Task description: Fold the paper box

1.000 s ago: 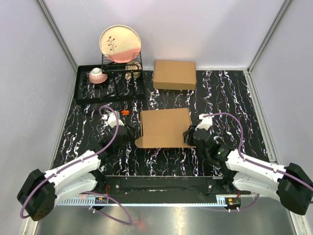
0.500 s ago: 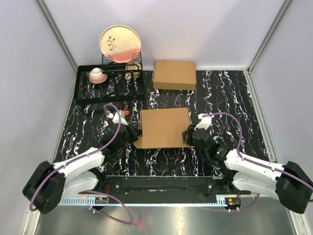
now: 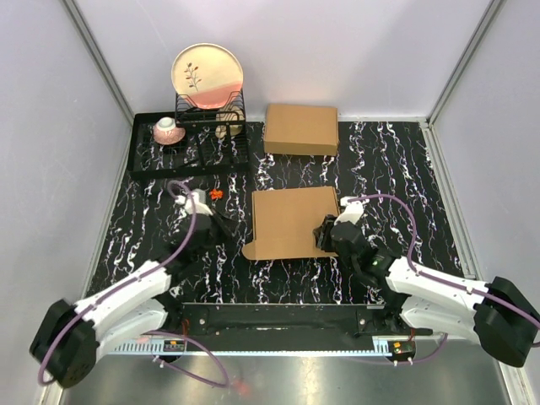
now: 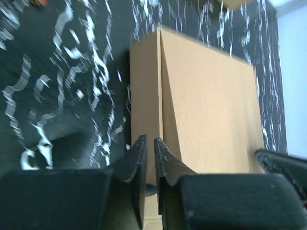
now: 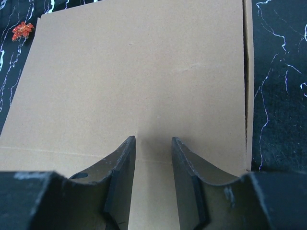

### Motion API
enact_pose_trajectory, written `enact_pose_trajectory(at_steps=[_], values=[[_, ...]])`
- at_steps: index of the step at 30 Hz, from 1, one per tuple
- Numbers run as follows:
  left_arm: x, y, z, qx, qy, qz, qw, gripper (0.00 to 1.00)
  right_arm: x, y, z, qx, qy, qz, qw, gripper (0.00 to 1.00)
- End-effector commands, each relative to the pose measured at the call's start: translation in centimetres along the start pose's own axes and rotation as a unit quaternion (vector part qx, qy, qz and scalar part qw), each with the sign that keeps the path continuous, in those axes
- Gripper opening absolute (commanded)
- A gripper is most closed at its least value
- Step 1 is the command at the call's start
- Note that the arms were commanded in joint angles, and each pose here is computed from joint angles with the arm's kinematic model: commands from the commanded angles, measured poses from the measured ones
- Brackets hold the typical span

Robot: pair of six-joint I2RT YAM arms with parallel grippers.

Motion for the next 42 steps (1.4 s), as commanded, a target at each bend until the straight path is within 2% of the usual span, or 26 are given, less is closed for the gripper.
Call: enact_pose_trajectory(at_steps=[1, 3, 6, 7, 10, 15, 18, 22, 25, 26, 27, 29, 30, 32, 33, 35, 36, 38, 42], values=[[6.0, -0.3, 2.7, 0.052, -0.139, -0.032, 0.988, 0.20, -0.3, 0.1, 0.1, 0.003, 0.006, 0.003, 1.000, 0.42], [6.5, -3.1, 2.6, -0.022, -0.147, -0.020, 0.989, 0.23, -0.7, 0.0, 0.0, 0.003, 0.009, 0.000, 1.000, 0.42], [3.6, -6.8, 0.7, -0.133, -0.064, -0.005, 0.989, 0.25, -1.3, 0.1, -0.4, 0.004, 0.016, -0.002, 1.000, 0.42], [2.2, -8.3, 0.4, -0.164, -0.017, -0.009, 0.986, 0.25, -1.6, 0.1, -0.5, 0.004, 0.021, 0.000, 1.000, 0.42], [-1.9, -9.3, -2.1, -0.190, 0.075, -0.020, 0.979, 0.23, -1.5, 0.2, -0.5, 0.004, 0.023, 0.000, 1.000, 0.42], [-5.9, -7.3, -4.3, -0.179, 0.144, 0.004, 0.973, 0.16, -1.5, 0.1, -0.5, 0.004, 0.023, 0.003, 1.000, 0.42], [-7.3, -4.8, -5.1, -0.122, 0.168, 0.006, 0.978, 0.13, -1.9, 0.0, -0.6, 0.001, 0.030, 0.005, 1.000, 0.42], [-8.1, -0.4, -5.7, -0.029, 0.162, 0.001, 0.986, 0.10, -1.0, -0.4, -0.2, -0.016, 0.020, -0.002, 1.000, 0.43], [-8.6, 1.8, -5.6, 0.006, 0.160, -0.007, 0.987, 0.09, 3.1, -1.4, 1.3, -0.048, -0.054, -0.023, 0.997, 0.51], [-8.6, 2.1, -5.5, 0.010, 0.158, -0.008, 0.987, 0.09, 3.5, -2.0, 1.9, -0.062, -0.062, -0.018, 0.996, 0.60], [-8.7, 2.6, -5.4, 0.016, 0.156, -0.012, 0.987, 0.09, 5.1, -2.8, 2.7, -0.077, -0.092, -0.031, 0.992, 0.64], [-8.5, 3.0, -5.2, 0.024, 0.148, -0.015, 0.989, 0.09, 6.2, -4.4, 2.6, -0.090, -0.107, -0.053, 0.989, 0.68], [-8.4, 3.2, -5.1, 0.026, 0.147, -0.019, 0.989, 0.09, 6.0, -3.8, 2.4, -0.045, -0.092, -0.062, 0.993, 0.68], [-7.9, 3.4, -5.2, 0.035, 0.133, -0.027, 0.990, 0.09, 6.6, -5.5, 1.4, -0.030, -0.106, -0.099, 0.989, 0.66], [-7.4, 3.5, -5.1, 0.045, 0.122, -0.038, 0.991, 0.10, 6.2, -4.4, 0.7, 0.052, -0.095, -0.111, 0.988, 0.55], [-7.1, 3.8, -4.9, 0.053, 0.118, -0.048, 0.990, 0.10, 6.9, -3.7, 0.3, 0.088, -0.105, -0.115, 0.984, 0.47], [-6.9, 3.9, -4.9, 0.059, 0.111, -0.051, 0.991, 0.10, 6.0, -2.9, -0.1, 0.114, -0.082, -0.112, 0.984, 0.42], [-6.7, 4.1, -4.7, 0.065, 0.110, -0.060, 0.990, 0.10, 6.5, -1.5, -0.3, 0.161, -0.089, -0.110, 0.977, 0.40], [-6.1, 3.8, -4.8, 0.068, 0.102, -0.075, 0.990, 0.11, 5.2, -1.2, -2.1, 0.169, -0.056, -0.119, 0.977, 0.40]])
Point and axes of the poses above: each gripper's point midway between its finger pads, its own z axis back along the fingers, its own y axis along the line the jaws close on, x = y × z, the point moved 3 cm from there along z, back along the fingers, and after that the axes turned 10 degrees about z, right-handed, at the moved point
